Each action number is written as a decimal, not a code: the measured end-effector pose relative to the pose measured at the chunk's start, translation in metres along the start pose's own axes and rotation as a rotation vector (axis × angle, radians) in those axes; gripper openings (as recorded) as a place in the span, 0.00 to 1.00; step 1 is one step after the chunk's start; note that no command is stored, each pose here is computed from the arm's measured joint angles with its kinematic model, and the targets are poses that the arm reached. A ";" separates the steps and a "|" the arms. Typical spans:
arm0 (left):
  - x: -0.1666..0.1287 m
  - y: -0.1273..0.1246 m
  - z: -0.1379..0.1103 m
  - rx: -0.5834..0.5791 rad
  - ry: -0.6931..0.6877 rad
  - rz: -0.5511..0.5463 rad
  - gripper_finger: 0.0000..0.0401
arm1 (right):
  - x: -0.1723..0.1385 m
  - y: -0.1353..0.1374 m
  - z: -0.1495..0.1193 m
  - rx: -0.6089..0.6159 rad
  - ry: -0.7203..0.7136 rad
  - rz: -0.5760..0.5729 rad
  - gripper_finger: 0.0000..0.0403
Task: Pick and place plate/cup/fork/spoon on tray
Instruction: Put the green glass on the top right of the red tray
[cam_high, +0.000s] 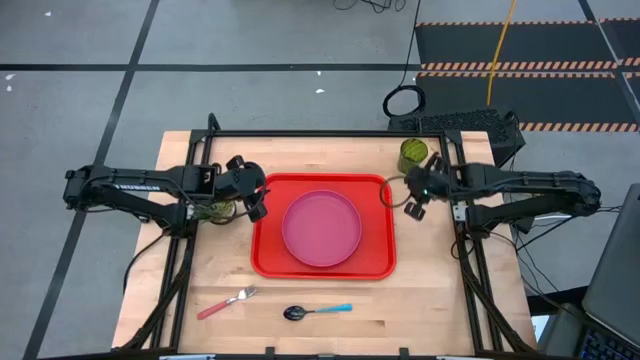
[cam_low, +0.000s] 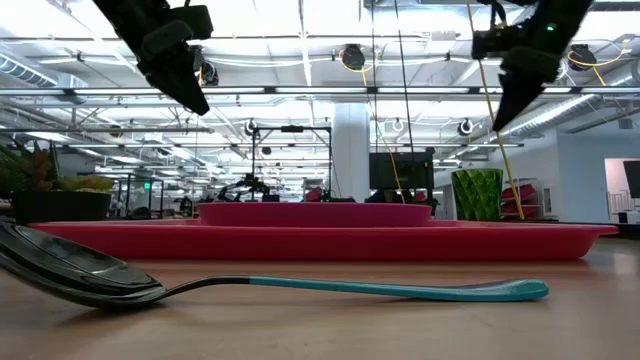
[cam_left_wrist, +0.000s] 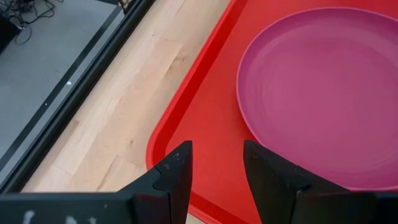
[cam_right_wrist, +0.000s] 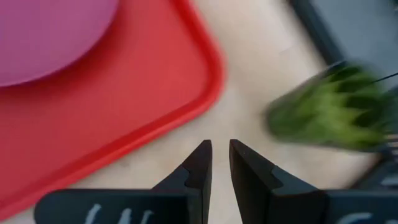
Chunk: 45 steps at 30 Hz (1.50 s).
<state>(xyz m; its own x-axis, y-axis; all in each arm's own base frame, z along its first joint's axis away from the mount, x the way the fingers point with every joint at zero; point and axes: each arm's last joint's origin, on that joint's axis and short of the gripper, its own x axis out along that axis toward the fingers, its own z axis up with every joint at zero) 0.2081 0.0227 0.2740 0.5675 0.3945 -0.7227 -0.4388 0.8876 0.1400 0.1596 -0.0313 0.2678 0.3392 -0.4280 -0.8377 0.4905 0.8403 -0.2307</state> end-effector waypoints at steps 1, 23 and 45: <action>0.000 0.000 0.000 0.000 0.000 0.000 0.36 | -0.001 -0.004 0.005 -0.023 0.003 -0.015 0.12; -0.006 -0.015 -0.003 0.116 -0.011 -0.053 0.36 | 0.064 -0.088 0.050 -0.050 0.277 0.054 0.17; -0.006 -0.016 -0.003 0.126 -0.012 -0.056 0.36 | 0.066 -0.111 0.060 0.033 0.307 0.173 0.30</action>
<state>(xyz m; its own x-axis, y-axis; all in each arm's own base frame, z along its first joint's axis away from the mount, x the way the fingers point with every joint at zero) 0.2091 0.0054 0.2739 0.5971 0.3454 -0.7240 -0.3155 0.9309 0.1840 0.1759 -0.1732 0.2678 0.1651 -0.1566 -0.9738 0.4745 0.8781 -0.0608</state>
